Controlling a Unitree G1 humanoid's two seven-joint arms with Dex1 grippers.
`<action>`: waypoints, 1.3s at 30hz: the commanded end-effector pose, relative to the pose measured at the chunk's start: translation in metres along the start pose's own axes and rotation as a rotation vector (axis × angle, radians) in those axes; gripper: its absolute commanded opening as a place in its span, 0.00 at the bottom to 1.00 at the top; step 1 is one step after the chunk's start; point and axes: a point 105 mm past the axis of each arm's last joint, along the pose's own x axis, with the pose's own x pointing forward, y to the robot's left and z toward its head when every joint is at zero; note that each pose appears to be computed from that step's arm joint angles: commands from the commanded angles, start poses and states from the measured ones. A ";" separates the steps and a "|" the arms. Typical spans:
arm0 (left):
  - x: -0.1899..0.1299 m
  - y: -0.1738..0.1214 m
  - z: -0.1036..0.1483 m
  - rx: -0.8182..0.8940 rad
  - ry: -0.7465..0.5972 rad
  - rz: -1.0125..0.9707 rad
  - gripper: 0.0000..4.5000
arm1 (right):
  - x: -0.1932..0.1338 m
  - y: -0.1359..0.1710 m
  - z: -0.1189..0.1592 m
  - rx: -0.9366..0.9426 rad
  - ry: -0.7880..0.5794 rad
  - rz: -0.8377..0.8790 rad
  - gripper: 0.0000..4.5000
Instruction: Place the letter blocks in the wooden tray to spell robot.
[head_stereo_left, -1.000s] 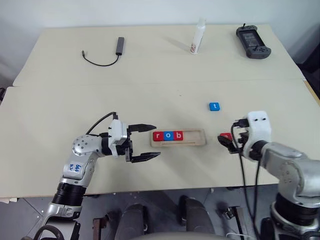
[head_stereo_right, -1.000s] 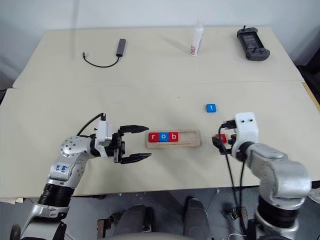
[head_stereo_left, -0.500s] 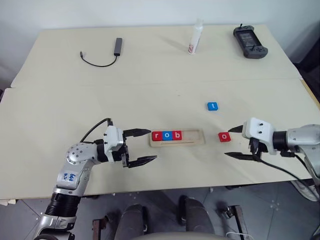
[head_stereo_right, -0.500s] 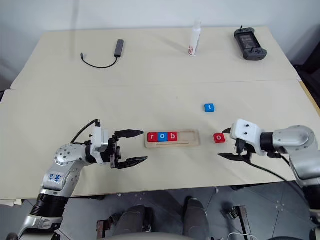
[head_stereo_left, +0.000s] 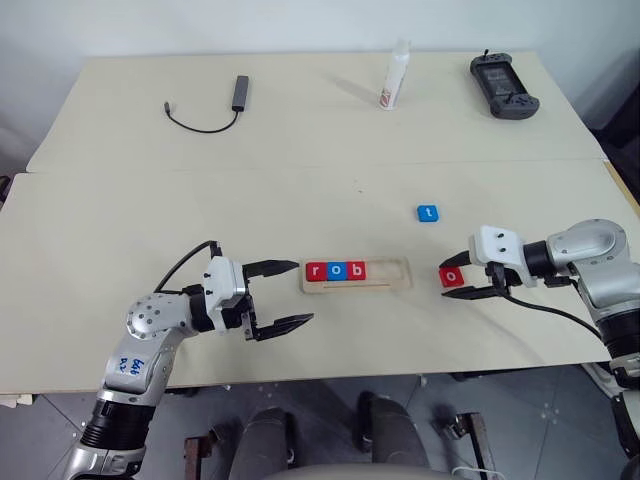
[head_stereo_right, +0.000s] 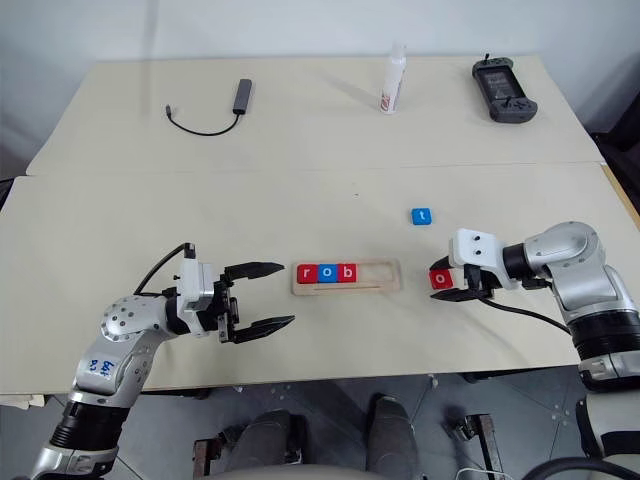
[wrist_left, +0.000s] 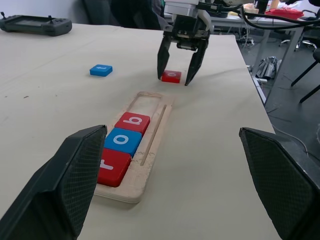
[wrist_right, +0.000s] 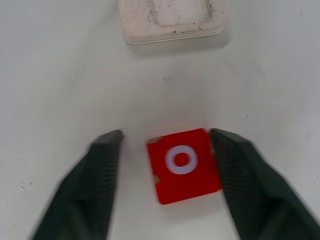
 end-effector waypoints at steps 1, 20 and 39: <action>-0.001 -0.001 0.009 0.033 -0.016 0.002 1.00 | -0.002 -0.003 -0.003 0.001 0.018 -0.009 0.32; 0.002 0.000 0.009 0.036 -0.029 0.044 1.00 | 0.048 -0.016 0.091 0.002 -0.174 0.015 0.31; -0.002 0.001 0.009 0.044 -0.022 0.070 1.00 | 0.029 -0.022 0.090 0.046 -0.198 -0.014 0.99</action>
